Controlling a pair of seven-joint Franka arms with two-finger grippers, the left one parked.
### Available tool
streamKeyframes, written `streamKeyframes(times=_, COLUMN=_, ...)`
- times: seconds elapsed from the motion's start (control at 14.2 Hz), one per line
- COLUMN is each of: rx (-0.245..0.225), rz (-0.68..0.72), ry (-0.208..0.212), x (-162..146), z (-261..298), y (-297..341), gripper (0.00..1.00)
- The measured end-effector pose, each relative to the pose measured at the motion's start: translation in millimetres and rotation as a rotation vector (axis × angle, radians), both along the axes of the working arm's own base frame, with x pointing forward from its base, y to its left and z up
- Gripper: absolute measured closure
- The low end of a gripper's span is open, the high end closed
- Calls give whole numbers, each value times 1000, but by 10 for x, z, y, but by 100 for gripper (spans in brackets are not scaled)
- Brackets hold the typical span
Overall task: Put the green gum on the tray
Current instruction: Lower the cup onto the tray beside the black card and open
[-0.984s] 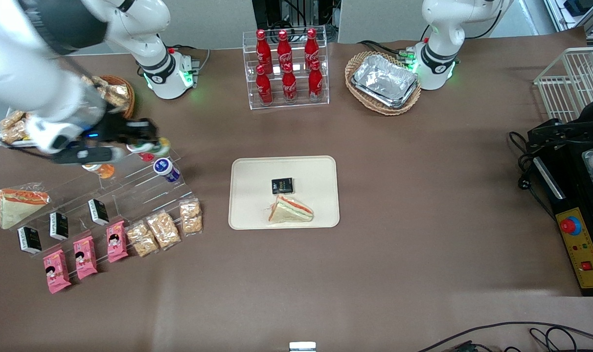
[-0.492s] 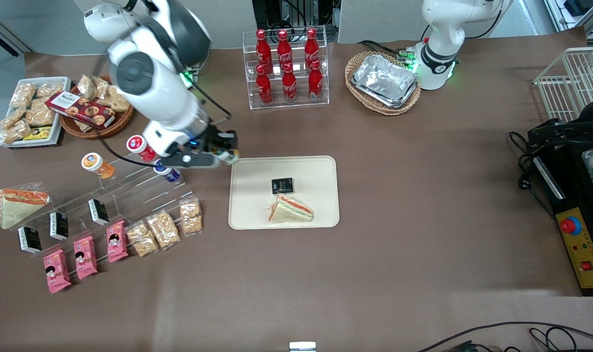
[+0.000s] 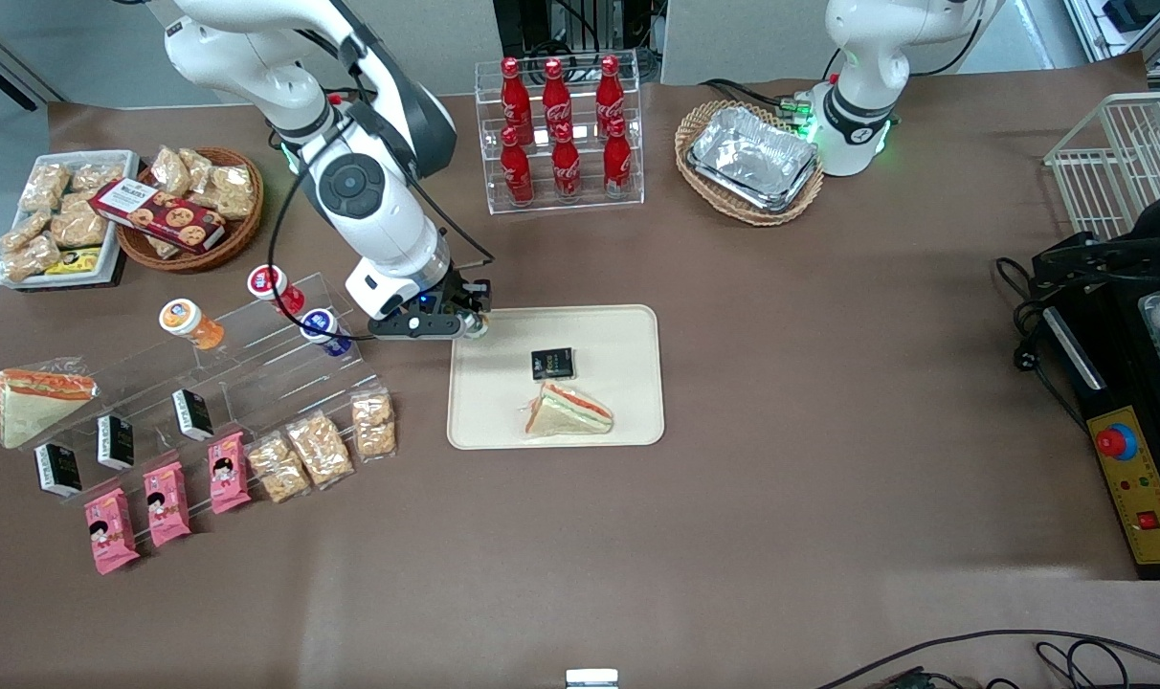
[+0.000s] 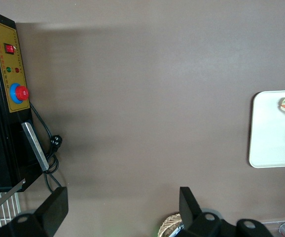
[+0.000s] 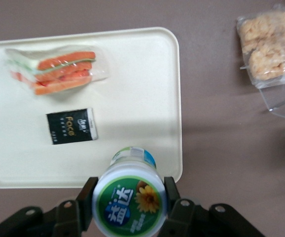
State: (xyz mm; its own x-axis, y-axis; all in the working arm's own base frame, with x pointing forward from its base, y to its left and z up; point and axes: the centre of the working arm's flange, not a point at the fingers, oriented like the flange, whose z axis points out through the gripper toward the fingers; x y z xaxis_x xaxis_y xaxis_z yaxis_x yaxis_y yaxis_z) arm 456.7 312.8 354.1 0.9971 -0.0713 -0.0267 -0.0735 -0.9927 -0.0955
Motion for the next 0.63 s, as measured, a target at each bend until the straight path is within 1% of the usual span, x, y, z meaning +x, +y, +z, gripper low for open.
streamKeyframes(times=0.21, rx=-1, rz=0, ry=-11, x=-110, z=-374, y=-47, gripper=41)
streamKeyframes(times=0.35, rx=-24, rz=-11, ry=-34, x=-98, z=-587, y=-45, gripper=41)
streamKeyframes(times=0.49, rx=-52, rz=-34, ry=-68, x=-89, z=-840, y=7, gripper=41)
streamKeyframes(times=0.63, rx=-64, rz=-38, ry=-86, x=-132, z=-1105, y=100, gripper=41)
